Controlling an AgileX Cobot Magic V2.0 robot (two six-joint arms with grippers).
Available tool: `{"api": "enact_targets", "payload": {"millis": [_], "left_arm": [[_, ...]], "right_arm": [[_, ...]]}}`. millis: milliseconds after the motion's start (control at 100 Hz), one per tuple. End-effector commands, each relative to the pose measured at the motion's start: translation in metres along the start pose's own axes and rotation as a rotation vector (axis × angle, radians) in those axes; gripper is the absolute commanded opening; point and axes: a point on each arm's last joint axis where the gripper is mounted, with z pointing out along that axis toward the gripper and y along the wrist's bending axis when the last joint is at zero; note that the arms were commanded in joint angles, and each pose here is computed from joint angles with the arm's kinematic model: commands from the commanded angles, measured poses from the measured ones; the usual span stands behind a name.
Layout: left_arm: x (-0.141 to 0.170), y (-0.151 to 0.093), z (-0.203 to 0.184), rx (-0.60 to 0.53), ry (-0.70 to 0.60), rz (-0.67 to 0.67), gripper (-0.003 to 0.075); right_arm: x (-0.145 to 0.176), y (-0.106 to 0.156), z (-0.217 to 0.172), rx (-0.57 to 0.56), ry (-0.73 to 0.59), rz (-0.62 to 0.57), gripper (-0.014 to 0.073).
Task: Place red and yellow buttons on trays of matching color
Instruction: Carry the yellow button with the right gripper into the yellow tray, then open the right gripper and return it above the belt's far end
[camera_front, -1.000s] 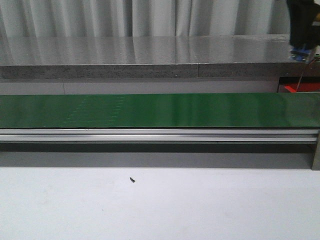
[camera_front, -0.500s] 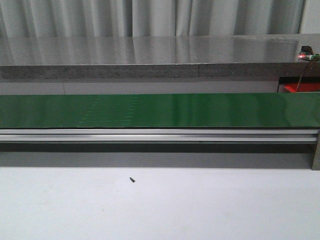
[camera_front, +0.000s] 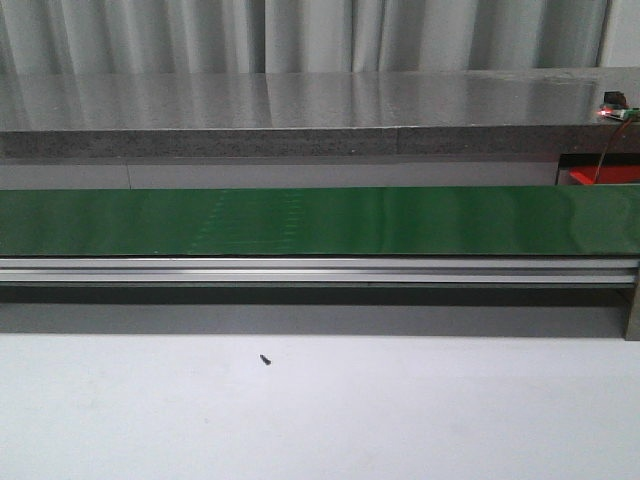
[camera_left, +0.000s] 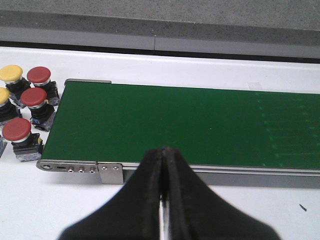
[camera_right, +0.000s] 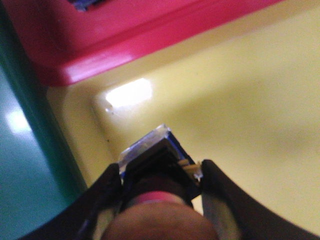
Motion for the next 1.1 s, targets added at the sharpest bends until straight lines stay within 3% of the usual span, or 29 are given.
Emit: {"api": "enact_targets", "payload": {"millis": [0, 410, 510, 690, 1090], "left_arm": [[-0.014, -0.002, -0.006, 0.006, -0.105, -0.006, -0.002], [-0.014, -0.002, -0.006, 0.006, -0.105, -0.006, -0.002], [-0.014, -0.002, -0.006, 0.006, -0.105, -0.006, -0.002], [-0.014, -0.002, -0.006, 0.006, -0.105, -0.006, -0.002], [-0.014, -0.002, -0.006, 0.006, -0.107, -0.006, -0.002]], "right_arm": [[-0.009, 0.0, -0.016, -0.015, -0.099, 0.015, 0.0271], [-0.011, -0.001, 0.036, -0.012, 0.02, 0.028, 0.0272], [-0.011, -0.001, 0.036, -0.013, 0.018, 0.028, 0.0307], [-0.01, -0.001, 0.035, -0.014, 0.031, 0.029, 0.0542], [-0.005, 0.001, -0.016, -0.024, -0.05, 0.022, 0.0533]]}}
